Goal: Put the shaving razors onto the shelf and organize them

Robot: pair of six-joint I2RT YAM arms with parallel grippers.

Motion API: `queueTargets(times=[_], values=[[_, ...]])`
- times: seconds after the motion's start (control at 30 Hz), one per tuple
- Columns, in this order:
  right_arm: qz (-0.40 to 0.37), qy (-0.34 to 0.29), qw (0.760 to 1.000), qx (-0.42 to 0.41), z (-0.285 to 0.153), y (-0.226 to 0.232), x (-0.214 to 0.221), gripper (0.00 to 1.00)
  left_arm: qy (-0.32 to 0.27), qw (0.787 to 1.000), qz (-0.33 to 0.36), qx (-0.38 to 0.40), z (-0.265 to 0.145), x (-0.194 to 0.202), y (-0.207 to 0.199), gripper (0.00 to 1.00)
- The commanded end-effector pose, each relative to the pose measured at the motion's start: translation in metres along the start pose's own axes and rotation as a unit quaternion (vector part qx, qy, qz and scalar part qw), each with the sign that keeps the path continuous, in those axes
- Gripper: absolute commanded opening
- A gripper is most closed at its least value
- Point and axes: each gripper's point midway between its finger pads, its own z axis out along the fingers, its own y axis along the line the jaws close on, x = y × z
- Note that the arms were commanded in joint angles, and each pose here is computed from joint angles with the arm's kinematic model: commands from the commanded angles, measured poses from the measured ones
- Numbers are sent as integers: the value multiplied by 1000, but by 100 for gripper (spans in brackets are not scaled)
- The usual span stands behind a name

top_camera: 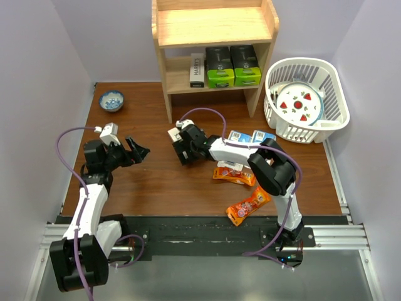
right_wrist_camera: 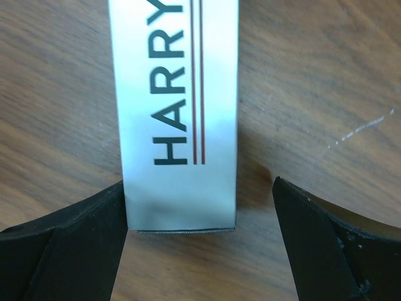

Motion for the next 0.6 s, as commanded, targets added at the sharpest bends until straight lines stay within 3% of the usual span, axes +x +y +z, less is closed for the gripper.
queueTargets(times=[0.0,0.17,0.37,0.5,0.57], values=[[-31,-39,999,-10,-1,9,-17,95,-13,1000,10,6,-3,-3,-1,89],[-48,-37,997,-38,4,19,-16,82,-15,1000,6,6,-4,2,2,89],[-48,-30,996,-72,-6,30,-16,56,-23,1000,6,11,-4,3,1,88],[-37,-28,996,-75,-30,26,-20,51,-32,999,7,14,-4,0,1,88],[-20,-45,993,-103,-63,31,-37,49,-34,999,8,16,-4,-2,-1,88]])
